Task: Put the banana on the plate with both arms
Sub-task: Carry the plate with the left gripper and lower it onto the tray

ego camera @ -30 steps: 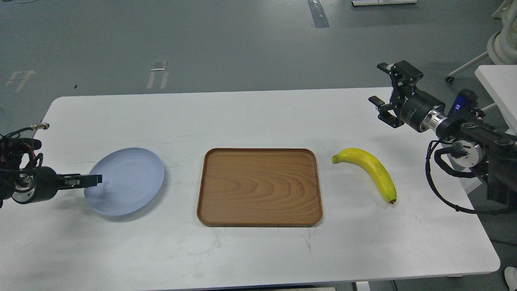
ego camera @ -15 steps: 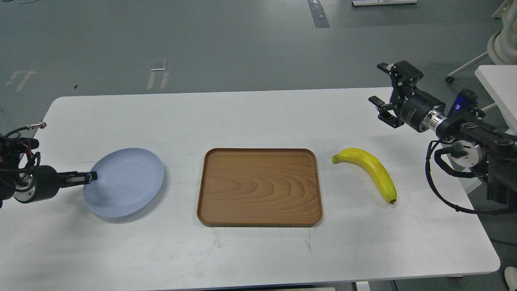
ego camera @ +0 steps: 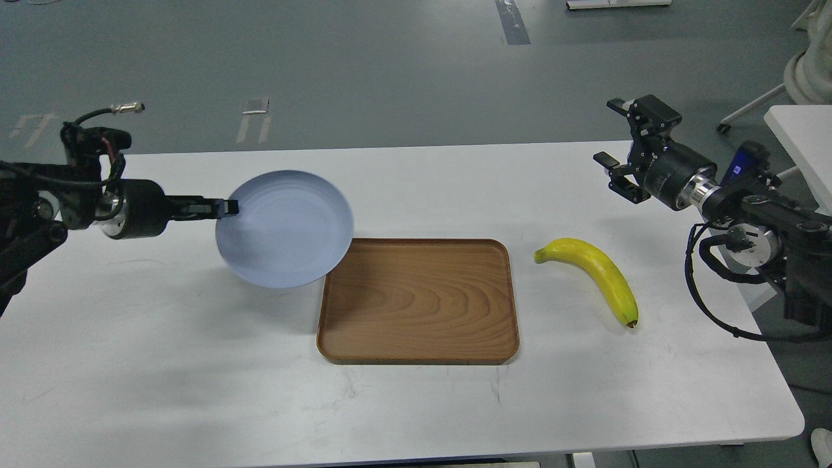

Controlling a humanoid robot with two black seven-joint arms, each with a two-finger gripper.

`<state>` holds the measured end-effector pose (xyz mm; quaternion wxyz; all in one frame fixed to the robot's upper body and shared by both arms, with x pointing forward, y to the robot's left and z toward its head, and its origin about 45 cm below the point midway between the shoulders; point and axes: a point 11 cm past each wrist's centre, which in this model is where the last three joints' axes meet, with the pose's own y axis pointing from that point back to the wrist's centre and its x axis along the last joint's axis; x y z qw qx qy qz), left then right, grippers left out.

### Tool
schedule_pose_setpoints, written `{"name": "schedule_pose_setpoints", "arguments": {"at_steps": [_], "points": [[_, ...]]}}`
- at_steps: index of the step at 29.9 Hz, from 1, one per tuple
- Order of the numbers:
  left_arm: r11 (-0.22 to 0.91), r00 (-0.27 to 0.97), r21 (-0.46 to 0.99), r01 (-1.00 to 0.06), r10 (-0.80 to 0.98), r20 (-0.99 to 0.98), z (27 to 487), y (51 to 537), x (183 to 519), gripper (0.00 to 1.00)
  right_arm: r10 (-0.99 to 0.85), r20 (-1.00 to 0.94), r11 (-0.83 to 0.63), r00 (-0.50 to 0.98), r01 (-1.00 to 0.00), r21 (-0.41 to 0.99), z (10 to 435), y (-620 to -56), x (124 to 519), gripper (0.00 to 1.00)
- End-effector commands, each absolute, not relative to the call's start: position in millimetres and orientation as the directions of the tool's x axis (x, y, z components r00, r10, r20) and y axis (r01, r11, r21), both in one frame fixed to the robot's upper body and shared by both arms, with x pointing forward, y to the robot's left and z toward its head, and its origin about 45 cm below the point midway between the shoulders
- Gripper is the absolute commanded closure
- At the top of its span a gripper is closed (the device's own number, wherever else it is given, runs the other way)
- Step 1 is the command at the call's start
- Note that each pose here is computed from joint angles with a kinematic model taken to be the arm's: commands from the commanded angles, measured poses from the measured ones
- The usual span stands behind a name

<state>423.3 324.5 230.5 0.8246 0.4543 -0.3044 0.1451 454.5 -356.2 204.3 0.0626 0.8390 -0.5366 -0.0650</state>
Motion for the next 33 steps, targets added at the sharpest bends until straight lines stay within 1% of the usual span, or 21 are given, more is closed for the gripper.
{"name": "schedule_pose_setpoints", "arguments": {"at_steps": [1,2,4,5,6,7,9,11,15,19,24,31,32,33], "points": [[0.646,0.745,0.618,-0.448,-0.113,0.658,245.4,251.3,437.1,1.00,-0.910,-0.039,-0.413,0.413,-0.894,0.176,204.7,-358.6,454.1,0.00],[0.661,0.741,0.612,-0.435,-0.124,0.660,245.9,238.7,437.9,1.00,-0.910,-0.039,-0.413,0.413,-0.894,0.176,204.8,-358.7,454.1,0.00],[0.707,0.734,0.599,-0.376,-0.167,0.659,241.7,194.1,436.8,1.00,-0.910,-0.038,-0.413,0.413,-0.893,0.176,204.7,-358.6,454.0,0.00],[0.707,0.734,0.599,-0.376,-0.167,0.658,241.7,193.9,436.7,1.00,-0.910,-0.038,-0.413,0.413,-0.893,0.176,204.7,-358.6,454.0,0.00],[0.716,0.735,0.611,-0.338,-0.204,0.646,233.9,174.6,432.7,1.00,-0.910,-0.039,-0.413,0.413,-0.894,0.176,204.8,-358.7,454.1,0.00],[0.716,0.735,0.619,-0.322,-0.223,0.640,230.0,166.3,431.6,1.00,-0.910,-0.039,-0.413,0.413,-0.894,0.176,204.8,-358.7,454.1,0.00],[0.694,0.740,0.665,-0.277,-0.287,0.608,209.5,142.9,428.1,1.00,-0.910,-0.039,-0.413,0.413,-0.894,0.176,204.8,-358.7,454.1,0.00],[0.679,0.745,0.687,-0.260,-0.311,0.590,196.4,130.5,426.8,1.00,-0.911,-0.038,-0.411,0.411,-0.894,0.176,205.0,-359.4,454.0,0.00],[0.667,0.755,0.697,-0.263,-0.307,0.579,182.8,114.9,428.9,1.00,-0.912,-0.035,-0.408,0.409,-0.896,0.175,206.5,-361.6,454.2,0.00],[0.654,0.763,0.707,-0.268,-0.304,0.571,174.6,112.6,429.9,1.00,-0.912,-0.036,-0.407,0.408,-0.896,0.175,206.1,-361.8,453.9,0.00],[0.599,0.777,0.761,-0.250,-0.345,0.527,153.3,127.5,423.4,1.00,-0.913,-0.037,-0.407,0.407,-0.896,0.177,204.7,-362.2,453.1,0.00],[0.585,0.792,0.769,-0.257,-0.328,0.514,145.0,136.3,422.6,1.00,-0.913,-0.034,-0.405,0.405,-0.897,0.175,206.6,-363.4,453.8,0.00],[0.586,0.793,0.769,-0.257,-0.327,0.514,145.1,136.3,422.6,0.95,-0.913,-0.034,-0.405,0.405,-0.897,0.175,206.6,-363.4,453.8,0.00],[0.586,0.793,0.769,-0.257,-0.327,0.514,145.1,136.3,422.6,0.84,-0.913,-0.034,-0.405,0.405,-0.897,0.175,206.6,-363.4,453.8,0.00]]}}
